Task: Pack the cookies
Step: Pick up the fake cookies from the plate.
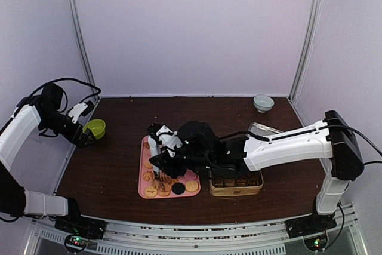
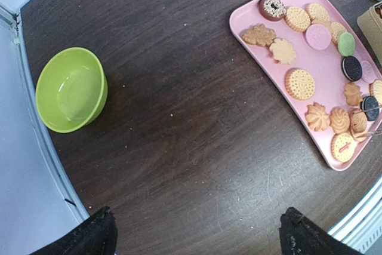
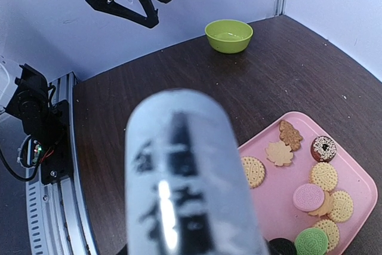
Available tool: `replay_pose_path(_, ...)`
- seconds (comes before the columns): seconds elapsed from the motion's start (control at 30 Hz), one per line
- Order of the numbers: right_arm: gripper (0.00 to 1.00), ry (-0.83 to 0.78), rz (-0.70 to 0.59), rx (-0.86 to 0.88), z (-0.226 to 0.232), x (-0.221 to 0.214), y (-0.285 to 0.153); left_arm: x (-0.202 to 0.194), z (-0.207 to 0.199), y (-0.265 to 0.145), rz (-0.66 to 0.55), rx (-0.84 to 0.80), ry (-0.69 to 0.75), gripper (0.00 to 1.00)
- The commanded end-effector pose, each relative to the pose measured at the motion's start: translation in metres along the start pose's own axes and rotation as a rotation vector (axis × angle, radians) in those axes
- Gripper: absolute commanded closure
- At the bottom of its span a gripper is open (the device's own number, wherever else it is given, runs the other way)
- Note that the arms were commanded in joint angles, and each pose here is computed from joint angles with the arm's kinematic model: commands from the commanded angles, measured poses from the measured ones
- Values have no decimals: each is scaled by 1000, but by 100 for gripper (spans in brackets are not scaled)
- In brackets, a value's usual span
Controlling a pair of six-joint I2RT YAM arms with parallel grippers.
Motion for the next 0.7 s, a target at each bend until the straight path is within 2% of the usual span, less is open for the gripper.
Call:
replay_pose_path(0.0, 63, -11, -11, -35, -2, -6, 3, 3, 0, -1, -39, -15, 23, 2)
replay_pose_path(0.37, 62, -8, 25, -35, -2, -27, -2, 0, -2, -1, -42, -23, 37, 2)
replay_pose_path(0.67, 85, -2, -41, -60, -4, -3, -14, 1, -3, -3, -48, -36, 39, 2)
Point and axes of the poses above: each gripper's point midway between its finger pads, its own y axis out along the fingers, its own z axis along the line the jaws close on, x = y × z, the point moved 10 cm from there along -y, back along the fingers, and after that the axes turned 5 degrees about -y, right-handed, at the moved point
